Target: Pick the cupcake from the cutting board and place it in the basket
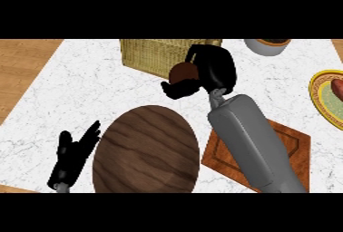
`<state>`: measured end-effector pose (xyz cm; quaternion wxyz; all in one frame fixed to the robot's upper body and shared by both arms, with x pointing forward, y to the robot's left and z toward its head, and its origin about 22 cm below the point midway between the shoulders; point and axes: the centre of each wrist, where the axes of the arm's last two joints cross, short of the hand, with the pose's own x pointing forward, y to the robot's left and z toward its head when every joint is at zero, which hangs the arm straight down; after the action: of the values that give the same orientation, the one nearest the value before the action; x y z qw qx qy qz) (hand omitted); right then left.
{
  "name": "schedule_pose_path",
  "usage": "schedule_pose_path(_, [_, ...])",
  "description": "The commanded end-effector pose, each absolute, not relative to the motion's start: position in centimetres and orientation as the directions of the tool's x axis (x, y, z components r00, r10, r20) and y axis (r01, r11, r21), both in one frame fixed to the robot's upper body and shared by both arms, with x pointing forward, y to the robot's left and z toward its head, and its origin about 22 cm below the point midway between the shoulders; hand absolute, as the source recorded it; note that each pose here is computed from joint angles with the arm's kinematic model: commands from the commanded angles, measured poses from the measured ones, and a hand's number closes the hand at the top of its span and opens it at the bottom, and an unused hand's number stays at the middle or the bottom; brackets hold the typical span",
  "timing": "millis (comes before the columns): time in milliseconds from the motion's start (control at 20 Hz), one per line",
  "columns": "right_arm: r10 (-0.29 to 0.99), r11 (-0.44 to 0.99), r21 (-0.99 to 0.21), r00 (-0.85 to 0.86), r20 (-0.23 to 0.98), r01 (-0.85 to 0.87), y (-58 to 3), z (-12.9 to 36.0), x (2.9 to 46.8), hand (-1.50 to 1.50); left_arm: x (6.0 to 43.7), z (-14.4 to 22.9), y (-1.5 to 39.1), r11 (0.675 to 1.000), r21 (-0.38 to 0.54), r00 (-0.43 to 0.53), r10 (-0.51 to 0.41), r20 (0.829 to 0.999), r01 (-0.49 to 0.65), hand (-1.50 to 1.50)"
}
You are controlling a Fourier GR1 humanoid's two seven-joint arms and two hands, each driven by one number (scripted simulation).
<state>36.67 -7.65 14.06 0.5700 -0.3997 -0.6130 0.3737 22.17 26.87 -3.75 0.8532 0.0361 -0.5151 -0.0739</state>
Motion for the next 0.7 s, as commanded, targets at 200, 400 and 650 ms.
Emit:
schedule_pose_path(200, [0.721, 0.628, -0.659, 0.008, 0.693, 0.414, -2.3, 24.8, 34.9, 1.50, 22.4, -4.4, 26.1, 0.979, 0.147, 0.498, -0.199, 0.844, 0.142, 0.00])
schedule_pose_path(400, [0.692, 0.594, -0.610, 0.053, 0.720, 0.524, 1.0, 28.8, 34.1, 1.50, 22.7, -4.4, 26.2, 0.981, 0.145, 0.508, -0.192, 0.840, 0.130, 0.00])
schedule_pose_path(650, [0.657, 0.571, -0.576, 0.095, 0.748, 0.584, 3.0, 33.2, 34.0, 1.50, 22.8, -4.1, 25.8, 0.984, 0.138, 0.512, -0.176, 0.841, 0.111, 0.00])
